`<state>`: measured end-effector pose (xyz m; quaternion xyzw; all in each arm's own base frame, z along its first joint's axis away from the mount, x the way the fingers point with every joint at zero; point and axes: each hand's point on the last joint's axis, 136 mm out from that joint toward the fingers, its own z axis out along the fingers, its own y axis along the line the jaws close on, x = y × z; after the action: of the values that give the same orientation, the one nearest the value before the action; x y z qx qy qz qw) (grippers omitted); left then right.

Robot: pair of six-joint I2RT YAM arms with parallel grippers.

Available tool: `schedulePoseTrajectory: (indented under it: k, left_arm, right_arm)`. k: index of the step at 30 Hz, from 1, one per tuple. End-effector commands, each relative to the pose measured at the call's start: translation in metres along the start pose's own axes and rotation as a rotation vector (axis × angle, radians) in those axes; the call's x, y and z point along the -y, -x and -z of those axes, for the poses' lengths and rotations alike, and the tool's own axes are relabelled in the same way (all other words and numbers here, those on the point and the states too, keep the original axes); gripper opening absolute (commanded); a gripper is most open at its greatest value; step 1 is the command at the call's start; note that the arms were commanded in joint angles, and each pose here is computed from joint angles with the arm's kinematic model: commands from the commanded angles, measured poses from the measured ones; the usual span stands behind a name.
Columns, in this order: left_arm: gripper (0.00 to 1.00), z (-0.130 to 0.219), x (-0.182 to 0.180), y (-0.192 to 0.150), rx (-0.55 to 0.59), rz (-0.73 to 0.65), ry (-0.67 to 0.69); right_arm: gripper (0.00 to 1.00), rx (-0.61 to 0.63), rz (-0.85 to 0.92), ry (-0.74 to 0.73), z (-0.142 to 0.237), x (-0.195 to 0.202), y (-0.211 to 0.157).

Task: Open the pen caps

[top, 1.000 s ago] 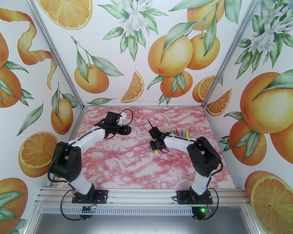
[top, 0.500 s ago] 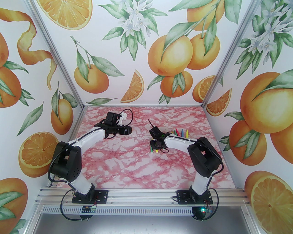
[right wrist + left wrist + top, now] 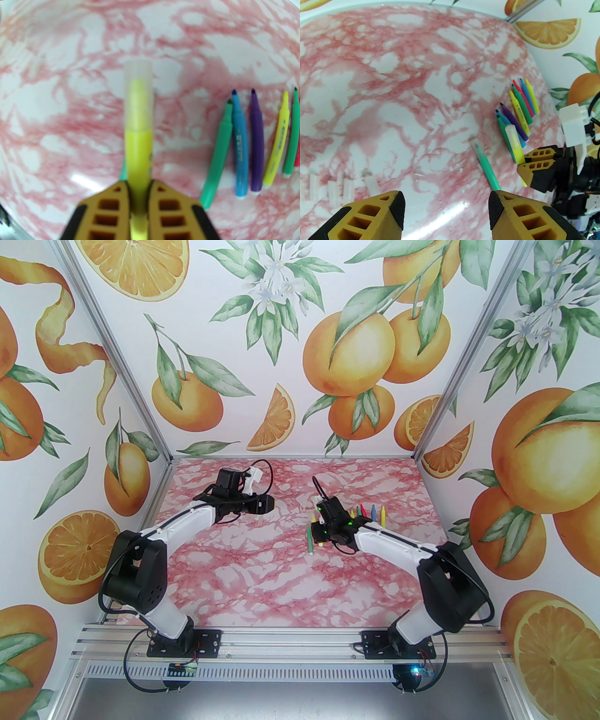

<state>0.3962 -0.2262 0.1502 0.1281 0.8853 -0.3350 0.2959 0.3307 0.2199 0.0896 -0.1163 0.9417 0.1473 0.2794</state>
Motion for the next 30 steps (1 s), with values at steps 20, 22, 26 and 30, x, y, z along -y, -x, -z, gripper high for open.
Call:
schedulePoseTrajectory:
  k: [20,22,26,30]
  left_arm:
    - [0.6,-0.003,0.077,0.011,0.027,0.058,-0.468]
    - [0.57,-0.004,0.087,0.011,0.023,0.059,-0.511]
    - [0.56,-0.006,0.095,0.008,0.012,0.057,-0.536]
    - [0.55,-0.01,0.098,0.005,-0.001,0.057,-0.541]
  right_arm:
    - [0.0,0.181,0.128,0.327,0.046,-0.063,0.026]
    - [0.0,0.192,0.133,0.34,0.049,-0.067,0.029]
    - [0.0,0.206,0.144,0.352,0.054,-0.072,0.033]
    - [0.0,0.215,0.152,0.367,0.059,-0.076,0.036]
